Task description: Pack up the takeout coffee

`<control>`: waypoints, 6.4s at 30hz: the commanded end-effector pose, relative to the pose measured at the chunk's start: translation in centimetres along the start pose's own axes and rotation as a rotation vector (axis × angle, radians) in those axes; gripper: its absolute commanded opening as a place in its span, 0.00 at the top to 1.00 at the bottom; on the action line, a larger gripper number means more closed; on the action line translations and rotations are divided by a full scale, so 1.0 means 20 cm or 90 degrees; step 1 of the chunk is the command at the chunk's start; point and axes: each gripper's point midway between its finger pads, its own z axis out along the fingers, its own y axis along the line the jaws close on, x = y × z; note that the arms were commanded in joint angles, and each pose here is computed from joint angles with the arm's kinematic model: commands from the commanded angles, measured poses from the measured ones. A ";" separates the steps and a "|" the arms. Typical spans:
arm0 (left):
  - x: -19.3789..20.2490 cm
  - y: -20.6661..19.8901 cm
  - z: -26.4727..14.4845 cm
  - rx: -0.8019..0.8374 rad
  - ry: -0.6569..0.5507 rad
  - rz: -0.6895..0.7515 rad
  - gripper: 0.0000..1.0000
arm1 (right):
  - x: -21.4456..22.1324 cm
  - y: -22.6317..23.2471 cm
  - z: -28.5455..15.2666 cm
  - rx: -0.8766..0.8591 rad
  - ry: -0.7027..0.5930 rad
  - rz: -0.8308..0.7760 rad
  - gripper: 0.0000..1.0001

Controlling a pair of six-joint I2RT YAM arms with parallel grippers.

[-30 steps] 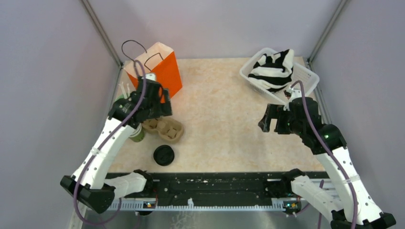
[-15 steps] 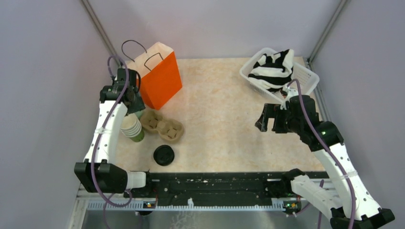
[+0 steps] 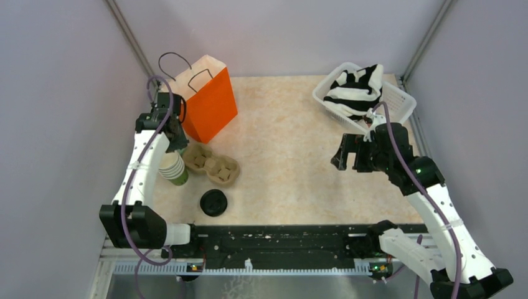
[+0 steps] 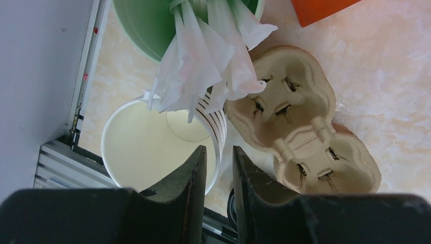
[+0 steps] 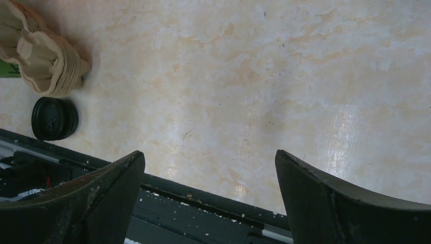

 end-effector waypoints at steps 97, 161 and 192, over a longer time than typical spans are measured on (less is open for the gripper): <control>0.06 0.09 -0.13 -0.152 -0.010 0.044 1.00 | 0.01 0.06 0.14 -0.054 0.029 -0.043 0.01; 0.77 -1.84 -0.56 0.405 -0.153 0.560 1.00 | 0.01 -0.14 -0.31 0.098 -0.092 0.077 0.01; 0.82 -0.96 -0.64 0.343 0.052 0.363 0.12 | 0.07 -0.13 -0.31 0.065 -0.097 0.072 0.01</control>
